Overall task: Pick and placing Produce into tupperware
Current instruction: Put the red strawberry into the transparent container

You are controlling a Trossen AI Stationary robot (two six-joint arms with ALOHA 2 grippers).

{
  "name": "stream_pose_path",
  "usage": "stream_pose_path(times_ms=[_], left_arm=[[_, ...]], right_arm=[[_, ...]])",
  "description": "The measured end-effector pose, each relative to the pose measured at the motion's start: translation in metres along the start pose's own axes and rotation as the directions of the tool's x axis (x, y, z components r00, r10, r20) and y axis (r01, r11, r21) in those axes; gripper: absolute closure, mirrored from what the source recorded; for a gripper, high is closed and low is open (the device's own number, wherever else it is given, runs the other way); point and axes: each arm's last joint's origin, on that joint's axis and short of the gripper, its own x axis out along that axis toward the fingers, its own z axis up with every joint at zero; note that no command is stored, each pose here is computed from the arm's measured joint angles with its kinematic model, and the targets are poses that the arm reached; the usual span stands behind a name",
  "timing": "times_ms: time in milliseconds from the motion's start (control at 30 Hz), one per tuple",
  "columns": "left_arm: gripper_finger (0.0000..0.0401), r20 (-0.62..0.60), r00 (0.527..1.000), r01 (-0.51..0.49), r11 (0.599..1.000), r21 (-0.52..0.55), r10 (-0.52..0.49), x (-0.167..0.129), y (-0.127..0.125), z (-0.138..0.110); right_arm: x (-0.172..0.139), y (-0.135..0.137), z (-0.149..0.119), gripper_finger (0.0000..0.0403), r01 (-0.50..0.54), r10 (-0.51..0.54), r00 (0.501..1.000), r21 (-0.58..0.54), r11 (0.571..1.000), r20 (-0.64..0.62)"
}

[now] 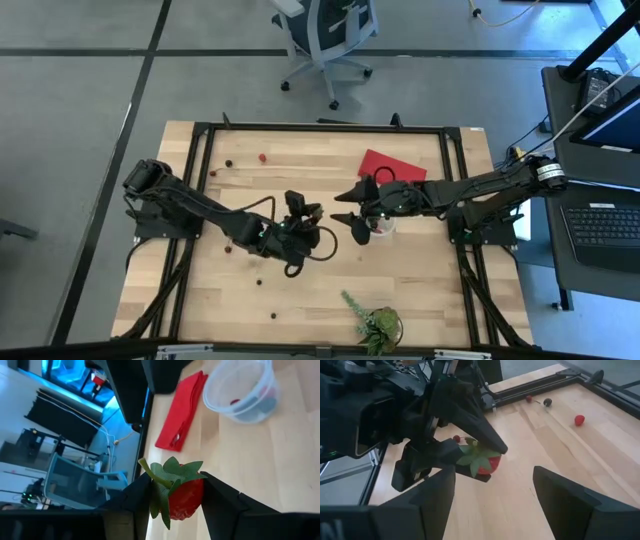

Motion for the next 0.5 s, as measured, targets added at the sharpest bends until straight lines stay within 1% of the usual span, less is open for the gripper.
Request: stream_pose_path(times_ms=[333,500], left_arm=[[0.0261,0.091,0.995,-0.028,1.000,-0.013,0.029,0.003,0.008,0.014],[0.0259,0.147,0.987,-0.054,0.998,-0.025,0.057,0.003,0.013,0.022]], right_arm=[[0.000,0.001,0.003,0.0134,-0.009,0.009,1.000,0.005,1.000,0.029],[0.000,0.002,0.005,0.0134,-0.015,0.016,0.999,-0.011,1.000,0.048]])
